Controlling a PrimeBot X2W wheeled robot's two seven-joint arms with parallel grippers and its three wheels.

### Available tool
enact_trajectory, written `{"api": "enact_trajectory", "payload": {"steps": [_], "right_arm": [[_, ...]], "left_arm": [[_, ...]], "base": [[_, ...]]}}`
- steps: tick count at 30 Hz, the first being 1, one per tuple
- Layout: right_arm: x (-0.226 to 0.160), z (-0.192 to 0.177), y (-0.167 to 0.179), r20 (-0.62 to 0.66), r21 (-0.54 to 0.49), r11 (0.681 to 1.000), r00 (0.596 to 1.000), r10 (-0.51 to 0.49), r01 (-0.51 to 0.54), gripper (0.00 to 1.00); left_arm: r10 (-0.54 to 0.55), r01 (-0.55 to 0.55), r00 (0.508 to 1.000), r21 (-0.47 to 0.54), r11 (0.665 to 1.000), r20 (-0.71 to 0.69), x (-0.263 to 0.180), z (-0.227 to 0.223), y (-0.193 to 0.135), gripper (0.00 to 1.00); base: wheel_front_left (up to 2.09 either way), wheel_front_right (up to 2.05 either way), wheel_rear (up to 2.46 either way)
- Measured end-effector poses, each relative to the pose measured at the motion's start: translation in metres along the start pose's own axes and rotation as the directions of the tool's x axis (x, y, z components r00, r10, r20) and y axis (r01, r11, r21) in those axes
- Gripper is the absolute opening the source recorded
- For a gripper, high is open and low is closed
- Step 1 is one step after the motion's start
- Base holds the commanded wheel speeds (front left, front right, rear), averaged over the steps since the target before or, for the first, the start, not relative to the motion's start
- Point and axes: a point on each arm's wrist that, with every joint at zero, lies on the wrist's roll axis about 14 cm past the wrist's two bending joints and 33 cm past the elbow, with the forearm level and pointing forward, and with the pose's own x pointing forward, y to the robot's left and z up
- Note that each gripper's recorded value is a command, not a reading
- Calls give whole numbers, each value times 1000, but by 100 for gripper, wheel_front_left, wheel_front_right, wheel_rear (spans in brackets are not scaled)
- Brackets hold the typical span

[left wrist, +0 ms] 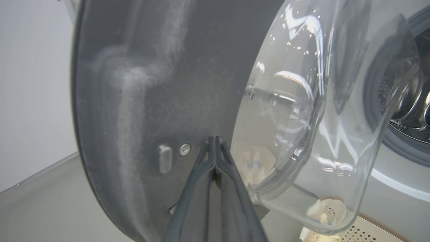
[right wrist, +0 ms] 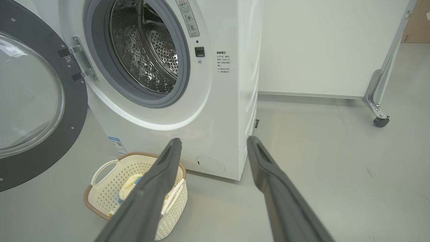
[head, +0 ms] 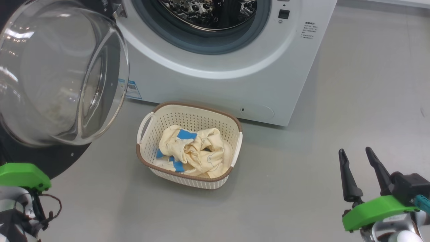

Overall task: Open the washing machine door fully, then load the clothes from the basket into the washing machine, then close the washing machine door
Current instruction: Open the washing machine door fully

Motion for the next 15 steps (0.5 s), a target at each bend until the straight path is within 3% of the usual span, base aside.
{"api": "enact_trajectory", "payload": {"steps": [15], "right_arm": [[-4, 1, 0, -4, 0, 1000, 1000, -2, 2, 100]], "left_arm": [[69, -69, 998, -10, 998, -6, 19, 5, 22, 0]], "base": [[0, 0, 0]]}}
